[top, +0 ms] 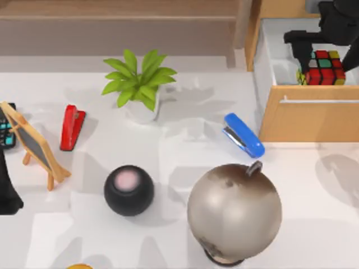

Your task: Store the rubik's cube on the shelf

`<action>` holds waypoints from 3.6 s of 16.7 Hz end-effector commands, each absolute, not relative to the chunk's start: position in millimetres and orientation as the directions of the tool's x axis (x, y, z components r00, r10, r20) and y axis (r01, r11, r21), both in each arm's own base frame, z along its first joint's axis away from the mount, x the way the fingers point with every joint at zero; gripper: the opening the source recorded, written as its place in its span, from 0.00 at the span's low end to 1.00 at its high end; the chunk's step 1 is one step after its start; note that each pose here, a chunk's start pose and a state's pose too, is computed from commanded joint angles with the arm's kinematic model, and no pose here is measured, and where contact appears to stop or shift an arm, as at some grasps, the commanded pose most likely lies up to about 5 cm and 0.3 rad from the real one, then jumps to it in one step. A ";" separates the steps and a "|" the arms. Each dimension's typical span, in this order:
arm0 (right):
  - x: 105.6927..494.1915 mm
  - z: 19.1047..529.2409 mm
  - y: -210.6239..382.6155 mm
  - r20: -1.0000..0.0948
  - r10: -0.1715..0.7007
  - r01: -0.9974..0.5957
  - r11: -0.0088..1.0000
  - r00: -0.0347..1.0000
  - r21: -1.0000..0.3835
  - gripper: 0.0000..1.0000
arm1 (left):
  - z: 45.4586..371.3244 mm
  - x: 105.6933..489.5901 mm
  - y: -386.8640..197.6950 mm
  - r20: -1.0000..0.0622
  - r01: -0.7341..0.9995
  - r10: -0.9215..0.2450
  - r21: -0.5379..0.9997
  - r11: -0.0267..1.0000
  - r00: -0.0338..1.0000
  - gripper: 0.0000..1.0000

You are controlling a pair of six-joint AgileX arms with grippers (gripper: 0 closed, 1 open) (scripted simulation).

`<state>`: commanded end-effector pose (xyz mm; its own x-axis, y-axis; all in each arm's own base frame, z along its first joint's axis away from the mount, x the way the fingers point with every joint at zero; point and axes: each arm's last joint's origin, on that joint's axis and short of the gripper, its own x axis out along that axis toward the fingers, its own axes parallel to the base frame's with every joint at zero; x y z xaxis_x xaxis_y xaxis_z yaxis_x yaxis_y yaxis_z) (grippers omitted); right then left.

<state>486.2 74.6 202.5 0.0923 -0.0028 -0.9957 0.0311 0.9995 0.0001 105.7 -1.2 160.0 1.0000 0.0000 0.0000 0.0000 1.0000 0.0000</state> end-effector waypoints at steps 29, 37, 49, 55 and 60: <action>368.6 255.3 336.9 0.096 0.106 -0.101 0.994 0.990 -0.052 0.00 | 160.0 105.7 -1.2 0.000 0.000 0.000 0.000 1.000 1.000 1.00; 354.8 169.2 341.4 0.105 -0.005 0.004 1.000 0.994 0.005 0.00 | 160.0 105.7 -1.2 0.000 0.000 0.000 0.000 1.000 1.000 1.00; 364.5 198.7 349.1 0.164 -0.025 0.006 0.994 0.986 0.113 0.00 | 160.0 105.7 -1.2 0.000 0.000 0.000 0.000 1.000 1.000 1.00; 409.2 235.5 349.0 0.227 -0.081 0.040 0.983 0.971 0.182 0.00 | 160.0 105.7 -1.2 0.000 0.000 0.000 0.000 1.000 1.000 1.00; 445.9 192.2 344.2 0.149 -0.030 0.022 0.998 0.988 0.053 0.00 | 160.0 105.7 -1.2 0.000 0.000 0.000 0.000 1.000 1.000 1.00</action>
<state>445.9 344.2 192.2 0.9884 -0.0295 0.1493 0.0218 0.9983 0.0532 105.7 -1.2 160.0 1.0000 0.0000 0.0000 0.0000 1.0000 0.0000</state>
